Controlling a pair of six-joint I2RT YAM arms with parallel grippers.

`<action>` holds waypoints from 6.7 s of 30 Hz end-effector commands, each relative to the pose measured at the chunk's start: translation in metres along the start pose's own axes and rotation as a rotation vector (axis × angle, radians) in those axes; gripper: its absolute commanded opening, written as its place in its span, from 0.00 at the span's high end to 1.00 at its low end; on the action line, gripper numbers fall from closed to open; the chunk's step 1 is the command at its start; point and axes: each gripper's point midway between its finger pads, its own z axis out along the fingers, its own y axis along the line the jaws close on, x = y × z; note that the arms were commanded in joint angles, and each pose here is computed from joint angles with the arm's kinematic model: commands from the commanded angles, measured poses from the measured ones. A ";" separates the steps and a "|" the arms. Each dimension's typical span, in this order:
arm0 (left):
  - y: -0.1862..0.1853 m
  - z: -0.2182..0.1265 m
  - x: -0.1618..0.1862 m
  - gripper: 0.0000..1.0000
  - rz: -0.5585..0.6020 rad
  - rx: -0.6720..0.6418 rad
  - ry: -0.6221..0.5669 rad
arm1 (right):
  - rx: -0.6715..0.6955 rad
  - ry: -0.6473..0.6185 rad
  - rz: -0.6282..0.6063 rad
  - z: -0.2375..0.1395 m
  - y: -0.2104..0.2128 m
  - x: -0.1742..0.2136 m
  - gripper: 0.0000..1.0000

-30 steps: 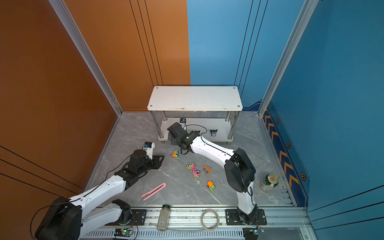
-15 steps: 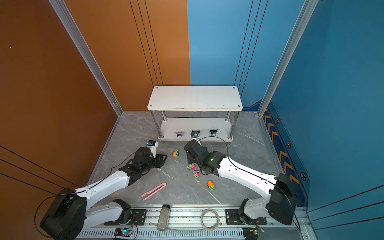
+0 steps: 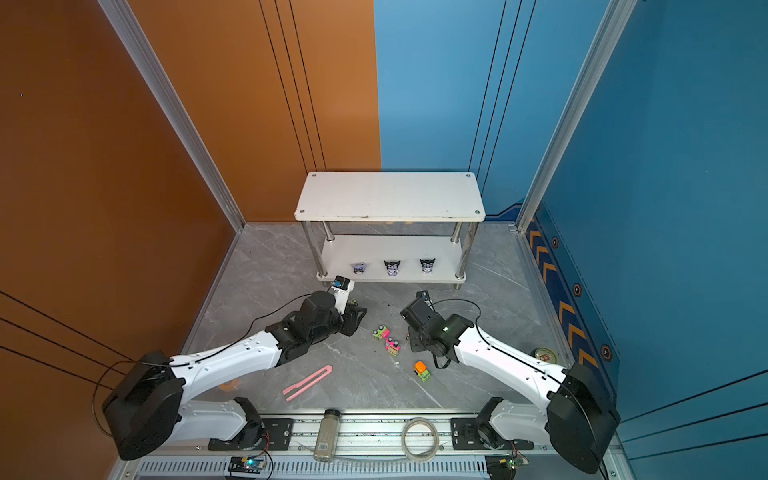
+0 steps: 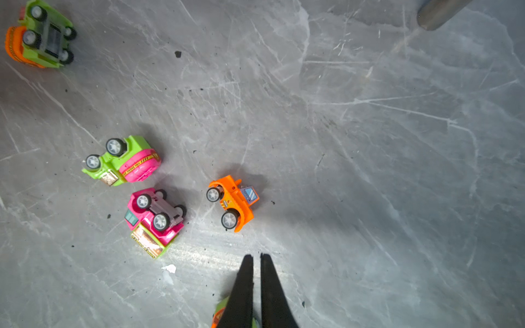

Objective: Place and organize the plastic toys onto the shelf
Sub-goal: 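Open the right gripper, release the figure and pull back toward the floor toys, then move the right gripper over the orange toy car and lower toward it, then close the right gripper on the orange toy car, then lift the orange car with the right gripper and carry it above the top shelf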

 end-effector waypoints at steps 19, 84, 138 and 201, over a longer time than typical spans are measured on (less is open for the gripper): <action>-0.004 0.016 -0.027 0.56 0.013 -0.005 -0.059 | -0.059 0.077 -0.012 0.046 0.031 0.006 1.00; -0.036 0.043 0.013 0.39 0.082 0.156 0.120 | -0.143 -0.031 0.091 0.097 0.037 -0.070 1.00; -0.100 0.074 0.058 0.98 0.123 0.285 0.297 | -0.195 -0.012 0.321 0.078 0.010 -0.054 0.97; 0.019 0.000 0.005 0.82 -0.032 0.095 0.045 | 0.239 -0.384 0.095 -0.197 -0.097 -0.249 0.90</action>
